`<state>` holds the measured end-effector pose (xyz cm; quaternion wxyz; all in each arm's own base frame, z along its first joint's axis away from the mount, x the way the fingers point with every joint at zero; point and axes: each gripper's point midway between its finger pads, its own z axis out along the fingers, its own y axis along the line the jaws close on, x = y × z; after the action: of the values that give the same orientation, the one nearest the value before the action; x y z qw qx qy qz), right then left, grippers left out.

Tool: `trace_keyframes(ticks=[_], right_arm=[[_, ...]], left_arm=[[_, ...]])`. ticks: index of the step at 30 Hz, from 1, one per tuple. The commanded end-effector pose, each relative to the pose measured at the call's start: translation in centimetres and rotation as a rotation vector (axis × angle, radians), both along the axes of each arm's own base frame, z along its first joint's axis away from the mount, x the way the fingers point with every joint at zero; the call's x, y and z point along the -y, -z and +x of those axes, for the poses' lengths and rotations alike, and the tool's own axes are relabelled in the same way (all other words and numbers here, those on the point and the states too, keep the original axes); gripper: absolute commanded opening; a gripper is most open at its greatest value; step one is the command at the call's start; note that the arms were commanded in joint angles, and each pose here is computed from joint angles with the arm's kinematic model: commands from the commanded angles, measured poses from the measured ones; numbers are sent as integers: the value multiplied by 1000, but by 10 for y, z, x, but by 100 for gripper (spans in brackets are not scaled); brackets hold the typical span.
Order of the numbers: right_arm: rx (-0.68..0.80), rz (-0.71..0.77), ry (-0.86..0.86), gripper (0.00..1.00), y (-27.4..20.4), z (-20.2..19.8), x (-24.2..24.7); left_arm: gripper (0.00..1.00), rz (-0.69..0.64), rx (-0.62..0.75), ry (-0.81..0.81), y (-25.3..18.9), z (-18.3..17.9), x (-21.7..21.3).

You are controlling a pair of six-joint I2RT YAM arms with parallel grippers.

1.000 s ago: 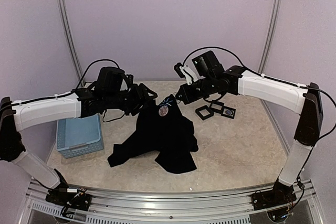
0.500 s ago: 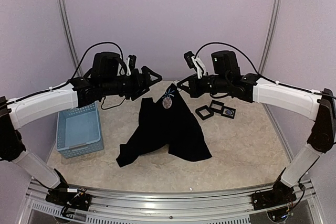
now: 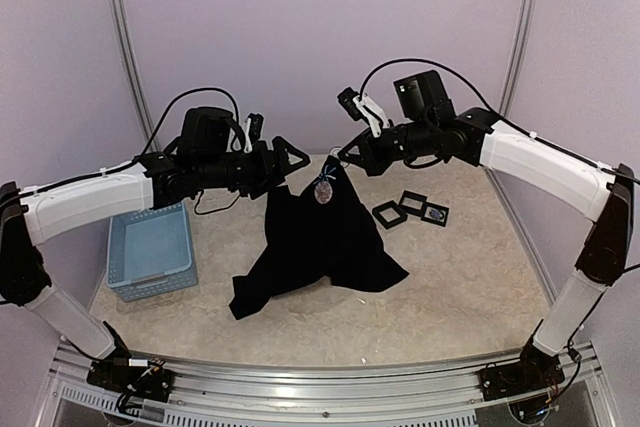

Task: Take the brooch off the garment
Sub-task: Place the brooch on the crumpled clothing.

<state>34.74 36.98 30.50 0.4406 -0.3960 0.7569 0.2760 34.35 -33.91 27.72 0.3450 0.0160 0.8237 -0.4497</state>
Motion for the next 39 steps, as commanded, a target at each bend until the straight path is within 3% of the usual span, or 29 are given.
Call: trace_keyframes(ticks=[1,6,15,17,22,25,31,39], right_arm=[[-147,-349,-36,0,68,-26,25],[-230,-594,-48,0,115,-48,38],[-326,-744,-82,0,169,-64,12],[-312,-718,-54,1,160,-58,7],[-222,-588,47,34,114,-39,3],[-218,-486,131,46,91,-28,13],[-242,-312,293,54,73,-7,57],[-351,-87,401,53,75,12,105]], left_arm=[[88,43,17,3,12,-8,-11],[89,84,-9,1,31,-15,-19],[89,143,-41,4,59,-26,-27],[89,153,-38,-2,62,-28,-28],[89,151,45,-7,50,-30,-25],[89,143,131,38,34,-33,-14],[88,270,213,269,32,-44,32],[81,494,248,553,60,-60,95]])
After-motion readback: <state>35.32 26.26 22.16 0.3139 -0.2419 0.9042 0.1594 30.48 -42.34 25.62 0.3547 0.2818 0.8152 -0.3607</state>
